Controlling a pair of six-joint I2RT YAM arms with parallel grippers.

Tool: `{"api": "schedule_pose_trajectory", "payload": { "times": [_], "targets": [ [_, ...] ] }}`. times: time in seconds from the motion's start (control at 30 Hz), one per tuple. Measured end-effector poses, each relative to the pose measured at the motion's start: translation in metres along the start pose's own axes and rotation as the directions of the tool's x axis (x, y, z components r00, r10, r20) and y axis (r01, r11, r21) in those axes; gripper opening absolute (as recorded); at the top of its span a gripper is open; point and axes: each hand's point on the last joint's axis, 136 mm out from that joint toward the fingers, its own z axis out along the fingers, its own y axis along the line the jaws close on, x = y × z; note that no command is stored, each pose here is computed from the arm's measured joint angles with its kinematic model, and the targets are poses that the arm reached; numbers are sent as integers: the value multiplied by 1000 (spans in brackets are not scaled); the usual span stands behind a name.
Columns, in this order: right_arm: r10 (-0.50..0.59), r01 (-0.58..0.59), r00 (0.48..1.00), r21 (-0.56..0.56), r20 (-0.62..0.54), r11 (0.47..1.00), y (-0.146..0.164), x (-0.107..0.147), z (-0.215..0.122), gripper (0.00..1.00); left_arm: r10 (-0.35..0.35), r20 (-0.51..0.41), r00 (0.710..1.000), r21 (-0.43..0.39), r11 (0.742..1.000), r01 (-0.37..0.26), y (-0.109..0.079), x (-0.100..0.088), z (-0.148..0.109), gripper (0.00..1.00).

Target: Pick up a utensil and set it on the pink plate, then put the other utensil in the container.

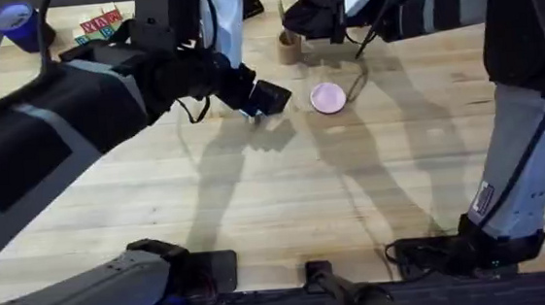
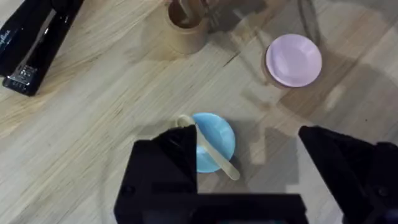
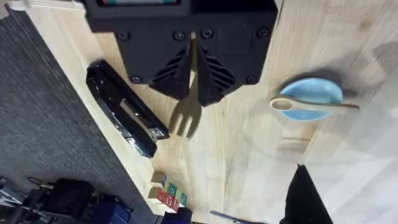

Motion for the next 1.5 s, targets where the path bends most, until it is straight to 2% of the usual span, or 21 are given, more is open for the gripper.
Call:
{"api": "schedule_pose_trajectory", "payload": {
  "times": [0.1, 0.27, 0.53, 0.57, 0.7, 0.73, 0.9, 1.03, 1.17, 1.5],
  "targets": [
    [0, 0, 1000, 0, 0, 1000, 0, 0, 0, 65, 0, 0, 1000, 0, 1000, 0, 0, 0, 0, 993],
    [5, -5, 1000, 0, 1, 1000, 0, 0, 0, 292, 0, 0, 1000, 0, 1000, 0, 0, 0, 0, 994],
    [9, -9, 1000, 0, 1, 1000, 0, 0, 0, 470, 0, 0, 1000, 0, 1000, 0, 0, 0, 0, 993],
    [12, -12, 1000, 0, 1, 1000, 0, 0, 0, 534, 0, 0, 1000, 0, 1000, 0, 0, 0, 0, 993],
    [5, -5, 1000, 9, 15, 1000, -4, -7, 0, 931, 0, 0, 1000, 0, 1000, 0, 0, 0, 0, 993],
    [7, -7, 1000, 10, 19, 1000, -5, -9, 0, 978, 0, 0, 1000, 0, 1000, 0, 0, 0, 0, 993],
    [60, -60, 998, 12, 35, 998, -16, -23, 0, 995, 0, 0, 1000, 0, 1000, 0, 0, 0, 0, 993],
    [87, -86, 994, -19, 66, 996, -28, -50, 1, 996, 0, 0, 1000, 0, 1000, 0, 0, 0, 0, 993],
    [163, -159, 983, -49, 86, 986, -39, -78, 0, 996, 0, 0, 1000, 0, 1000, 0, 0, 0, 0, 993],
    [396, -382, 916, -158, 68, 910, -44, -115, -9, 996, 0, 0, 1000, 0, 1000, 0, 0, 0, 0, 993]
  ]
}}
